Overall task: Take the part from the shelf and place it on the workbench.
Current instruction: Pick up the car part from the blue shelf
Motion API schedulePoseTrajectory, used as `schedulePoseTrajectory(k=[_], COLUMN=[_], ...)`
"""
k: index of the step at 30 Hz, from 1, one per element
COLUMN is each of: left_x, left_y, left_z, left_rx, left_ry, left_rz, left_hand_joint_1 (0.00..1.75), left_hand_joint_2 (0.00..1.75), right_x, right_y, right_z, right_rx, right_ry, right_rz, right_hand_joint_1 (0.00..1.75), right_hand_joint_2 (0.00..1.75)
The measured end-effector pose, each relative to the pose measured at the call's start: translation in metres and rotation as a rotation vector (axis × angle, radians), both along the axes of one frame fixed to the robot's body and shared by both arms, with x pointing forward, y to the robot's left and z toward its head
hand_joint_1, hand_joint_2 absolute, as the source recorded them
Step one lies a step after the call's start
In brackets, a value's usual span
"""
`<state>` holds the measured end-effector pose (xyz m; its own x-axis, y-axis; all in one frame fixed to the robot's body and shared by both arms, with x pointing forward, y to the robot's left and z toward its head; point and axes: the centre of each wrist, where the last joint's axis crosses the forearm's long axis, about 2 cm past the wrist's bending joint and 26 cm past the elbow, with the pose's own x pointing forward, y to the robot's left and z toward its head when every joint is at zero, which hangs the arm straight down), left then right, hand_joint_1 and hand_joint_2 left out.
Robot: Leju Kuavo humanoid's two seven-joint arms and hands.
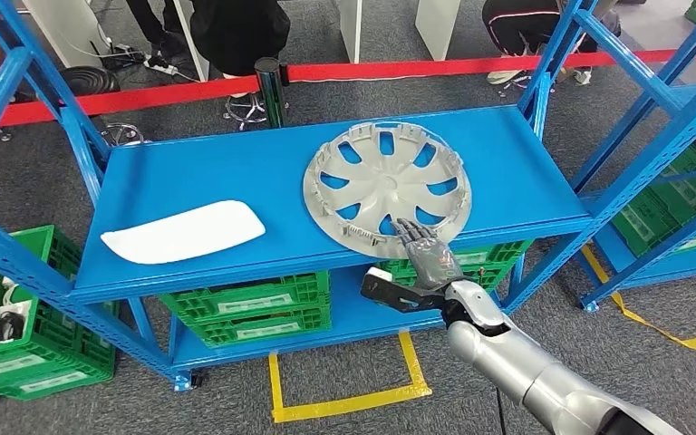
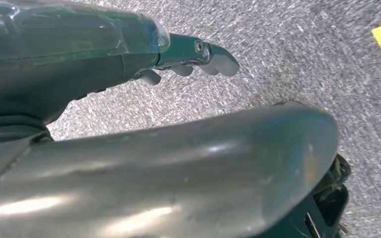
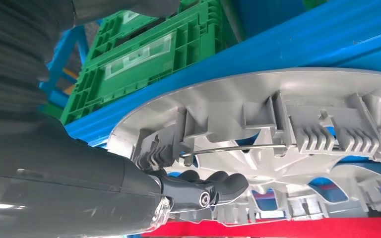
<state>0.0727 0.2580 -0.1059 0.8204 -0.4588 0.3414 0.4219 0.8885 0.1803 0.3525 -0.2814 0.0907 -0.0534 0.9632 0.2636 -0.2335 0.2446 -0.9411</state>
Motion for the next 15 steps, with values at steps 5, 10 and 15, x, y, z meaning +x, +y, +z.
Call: schedulePoseTrajectory(k=[5, 10, 15], left_x=[-0.0004, -0.0009, -0.0009], left_y=[0.0002, 0.0001, 0.0003], left_z=[-0.0001, -0.0002, -0.0002], left_rx=[0.003, 0.001, 0.000], left_ry=[0.005, 0.007, 0.006], left_rz=[0.004, 0.010, 0.011], left_hand_joint_1=[0.00, 0.00, 0.00], left_hand_joint_2=[0.00, 0.00, 0.00], right_x=[-0.0010, -0.0024, -0.0037], right_y=[0.0022, 0.0040, 0.0037], right_z=[0.0006, 0.0007, 0.0010], right_rx=[0.005, 0.016, 0.017], right_ry=[-0.005, -0.005, -0.001], right_rz=[0.012, 0.019, 0.025], right_hand_joint_1=[0.00, 0.00, 0.00], right_hand_joint_2=[1.75, 1.75, 1.75])
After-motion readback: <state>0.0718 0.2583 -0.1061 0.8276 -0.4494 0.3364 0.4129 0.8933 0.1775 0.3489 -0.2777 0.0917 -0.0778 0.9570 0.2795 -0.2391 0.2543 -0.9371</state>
